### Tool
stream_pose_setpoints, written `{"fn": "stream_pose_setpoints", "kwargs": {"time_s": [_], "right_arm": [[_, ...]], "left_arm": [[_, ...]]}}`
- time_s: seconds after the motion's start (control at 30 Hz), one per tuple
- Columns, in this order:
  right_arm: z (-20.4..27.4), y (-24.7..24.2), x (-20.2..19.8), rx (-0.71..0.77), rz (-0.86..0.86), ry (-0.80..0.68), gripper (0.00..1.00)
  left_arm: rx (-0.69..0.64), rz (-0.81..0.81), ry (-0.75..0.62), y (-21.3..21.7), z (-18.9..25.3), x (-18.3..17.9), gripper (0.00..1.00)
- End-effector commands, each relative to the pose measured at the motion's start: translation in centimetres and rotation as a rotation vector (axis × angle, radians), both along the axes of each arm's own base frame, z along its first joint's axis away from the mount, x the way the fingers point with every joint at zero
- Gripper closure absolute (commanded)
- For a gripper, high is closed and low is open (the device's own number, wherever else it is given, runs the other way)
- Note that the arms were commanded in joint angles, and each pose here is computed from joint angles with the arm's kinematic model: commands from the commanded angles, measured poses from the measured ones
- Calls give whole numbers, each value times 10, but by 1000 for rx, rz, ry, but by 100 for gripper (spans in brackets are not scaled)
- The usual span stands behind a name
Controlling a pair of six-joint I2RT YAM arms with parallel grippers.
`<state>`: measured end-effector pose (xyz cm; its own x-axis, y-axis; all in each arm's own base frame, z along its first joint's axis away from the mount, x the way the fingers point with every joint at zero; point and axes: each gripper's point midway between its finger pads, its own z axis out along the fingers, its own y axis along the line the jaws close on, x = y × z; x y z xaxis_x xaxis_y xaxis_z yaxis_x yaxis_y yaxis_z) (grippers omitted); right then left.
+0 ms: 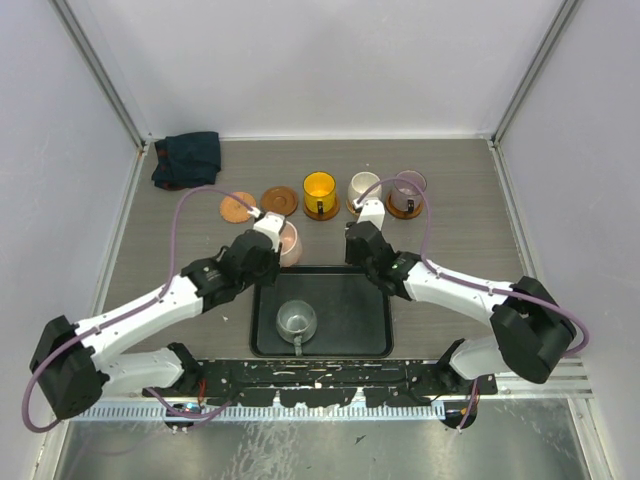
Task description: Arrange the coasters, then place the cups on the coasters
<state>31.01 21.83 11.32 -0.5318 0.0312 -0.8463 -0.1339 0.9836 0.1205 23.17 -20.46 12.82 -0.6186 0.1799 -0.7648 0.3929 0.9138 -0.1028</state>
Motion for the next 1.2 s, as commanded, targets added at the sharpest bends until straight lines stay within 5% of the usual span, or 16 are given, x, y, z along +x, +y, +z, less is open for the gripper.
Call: {"fn": "stream_pose_setpoints", "kwargs": {"time_s": [0.0, 0.57, 1.17], "right_arm": [[32, 8, 14, 77, -2, -142, 69], [0, 46, 36, 37, 104, -122, 78], [-29, 69, 38, 31, 174, -37, 78]], "left_arm": [[-21, 53, -165, -14, 50, 50, 97], [67, 284, -93, 27, 30, 182, 100], [81, 294, -66, 17, 9, 244, 100]]}}
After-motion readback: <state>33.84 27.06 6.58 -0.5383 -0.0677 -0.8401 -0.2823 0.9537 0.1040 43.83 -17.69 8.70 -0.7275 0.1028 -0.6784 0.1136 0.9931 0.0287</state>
